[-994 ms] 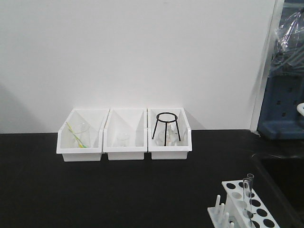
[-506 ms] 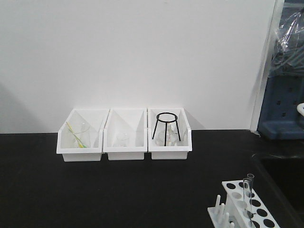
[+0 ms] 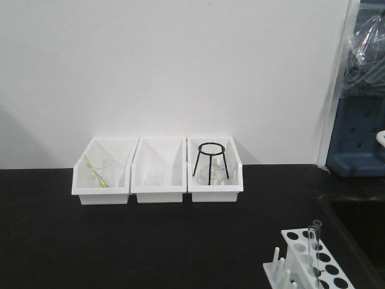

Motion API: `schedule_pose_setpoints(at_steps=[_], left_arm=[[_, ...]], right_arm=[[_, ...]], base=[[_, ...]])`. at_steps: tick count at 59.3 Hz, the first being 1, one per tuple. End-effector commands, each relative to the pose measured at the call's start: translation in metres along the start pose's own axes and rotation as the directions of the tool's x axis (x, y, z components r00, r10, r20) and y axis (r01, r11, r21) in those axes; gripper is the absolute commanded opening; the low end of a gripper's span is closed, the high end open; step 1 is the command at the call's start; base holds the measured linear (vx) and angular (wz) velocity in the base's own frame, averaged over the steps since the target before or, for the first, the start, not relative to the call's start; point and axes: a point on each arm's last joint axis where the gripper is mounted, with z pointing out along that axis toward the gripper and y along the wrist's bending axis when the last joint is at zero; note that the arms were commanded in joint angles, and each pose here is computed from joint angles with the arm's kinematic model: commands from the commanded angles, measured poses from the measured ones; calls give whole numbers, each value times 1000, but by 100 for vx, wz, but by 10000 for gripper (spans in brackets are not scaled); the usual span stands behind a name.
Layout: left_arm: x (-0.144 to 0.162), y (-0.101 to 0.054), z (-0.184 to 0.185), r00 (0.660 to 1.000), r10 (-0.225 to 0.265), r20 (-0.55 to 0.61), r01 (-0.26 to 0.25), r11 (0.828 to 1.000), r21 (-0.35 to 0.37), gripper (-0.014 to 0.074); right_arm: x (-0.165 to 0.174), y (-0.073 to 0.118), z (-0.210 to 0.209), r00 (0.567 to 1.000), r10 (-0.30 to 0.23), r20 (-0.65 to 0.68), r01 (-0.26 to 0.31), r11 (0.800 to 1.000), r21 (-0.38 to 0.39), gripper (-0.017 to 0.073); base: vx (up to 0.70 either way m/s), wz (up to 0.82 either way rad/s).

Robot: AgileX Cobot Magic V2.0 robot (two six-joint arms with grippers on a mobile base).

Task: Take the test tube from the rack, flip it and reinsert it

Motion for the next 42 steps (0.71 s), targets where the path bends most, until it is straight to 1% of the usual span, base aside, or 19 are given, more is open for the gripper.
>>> schedule_pose_setpoints(at_steps=[1, 3, 7, 42], left_arm=[[-8, -2, -1, 995, -4, 97, 2, 1000, 22, -6], [-8, -2, -1, 995, -4, 97, 2, 1000, 22, -6], [-8, -2, -1, 995, -4, 96, 2, 1000, 21, -6], [-8, -2, -1, 995, -4, 96, 2, 1000, 21, -6]], right_arm=[[6, 1, -5, 996, 4, 90, -5, 1000, 1, -9], [12, 1, -6, 995, 14, 94, -14, 1000, 1, -9], [15, 0, -5, 999, 24, 37, -24, 1000, 5, -9], [16, 0, -5, 999, 26, 38, -27, 1000, 4, -9]], base=[[0, 0], [0, 0], [0, 0], [0, 0]])
